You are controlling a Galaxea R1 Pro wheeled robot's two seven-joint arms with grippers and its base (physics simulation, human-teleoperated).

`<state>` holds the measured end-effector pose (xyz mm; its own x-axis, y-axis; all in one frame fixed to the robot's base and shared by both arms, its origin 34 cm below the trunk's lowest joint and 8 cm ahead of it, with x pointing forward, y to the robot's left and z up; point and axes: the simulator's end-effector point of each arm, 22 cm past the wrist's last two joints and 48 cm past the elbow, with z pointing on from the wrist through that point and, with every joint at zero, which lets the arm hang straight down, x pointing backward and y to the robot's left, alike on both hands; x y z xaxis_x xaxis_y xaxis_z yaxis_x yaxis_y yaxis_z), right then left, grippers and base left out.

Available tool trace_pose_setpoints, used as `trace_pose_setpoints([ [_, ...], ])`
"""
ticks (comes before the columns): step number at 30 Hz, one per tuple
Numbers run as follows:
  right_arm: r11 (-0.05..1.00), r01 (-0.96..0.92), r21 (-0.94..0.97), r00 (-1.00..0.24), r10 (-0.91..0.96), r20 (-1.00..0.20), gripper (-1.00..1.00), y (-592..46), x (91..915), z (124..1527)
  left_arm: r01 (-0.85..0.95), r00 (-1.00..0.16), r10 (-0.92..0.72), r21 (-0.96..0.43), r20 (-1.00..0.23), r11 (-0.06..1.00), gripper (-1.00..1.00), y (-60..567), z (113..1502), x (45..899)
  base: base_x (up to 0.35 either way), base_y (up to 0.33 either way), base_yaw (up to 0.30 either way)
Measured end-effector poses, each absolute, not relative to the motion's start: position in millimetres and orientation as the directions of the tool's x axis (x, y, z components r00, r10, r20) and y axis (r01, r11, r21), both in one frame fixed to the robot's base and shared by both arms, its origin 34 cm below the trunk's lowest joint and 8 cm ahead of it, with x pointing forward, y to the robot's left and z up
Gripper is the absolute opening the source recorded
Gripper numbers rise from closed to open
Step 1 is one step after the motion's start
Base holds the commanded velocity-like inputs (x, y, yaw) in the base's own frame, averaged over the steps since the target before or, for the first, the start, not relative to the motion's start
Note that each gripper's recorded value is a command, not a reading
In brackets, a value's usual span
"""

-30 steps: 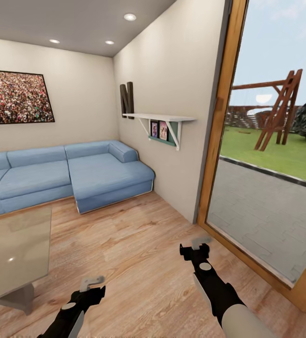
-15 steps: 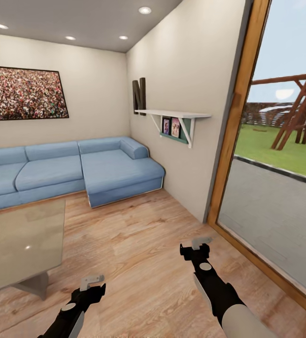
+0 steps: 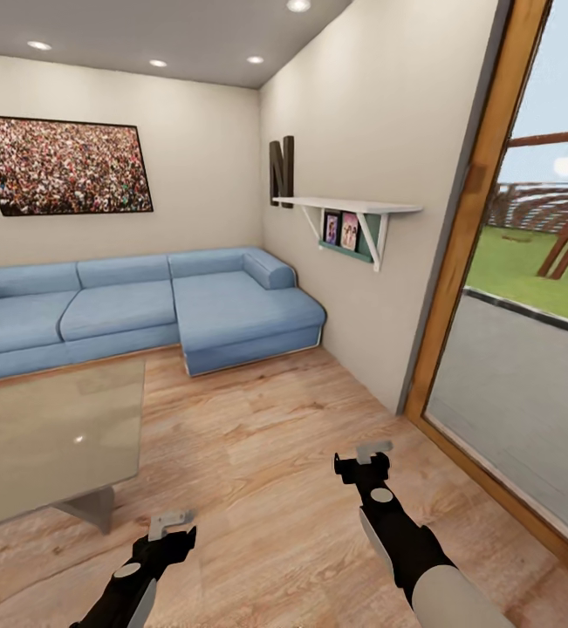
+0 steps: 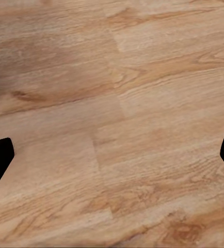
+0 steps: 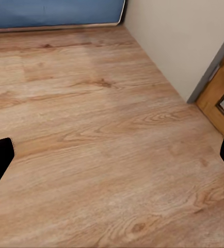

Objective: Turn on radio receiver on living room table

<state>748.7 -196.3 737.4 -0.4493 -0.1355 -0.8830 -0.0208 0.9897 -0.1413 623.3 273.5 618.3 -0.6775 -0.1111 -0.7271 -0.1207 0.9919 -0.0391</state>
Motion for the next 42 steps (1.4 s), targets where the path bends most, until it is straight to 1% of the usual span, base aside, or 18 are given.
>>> trace_pose_setpoints([
  [42, 0.989, -0.026, -0.145, -0.5, -0.138, -0.855, 1.0, -200.0, 742.8, 701.7, -0.122, -0.719, -0.111, -0.033, -0.686, 0.992, 1.0, 273.1, 590.5, 610.6, 0.0, 0.0, 0.16],
])
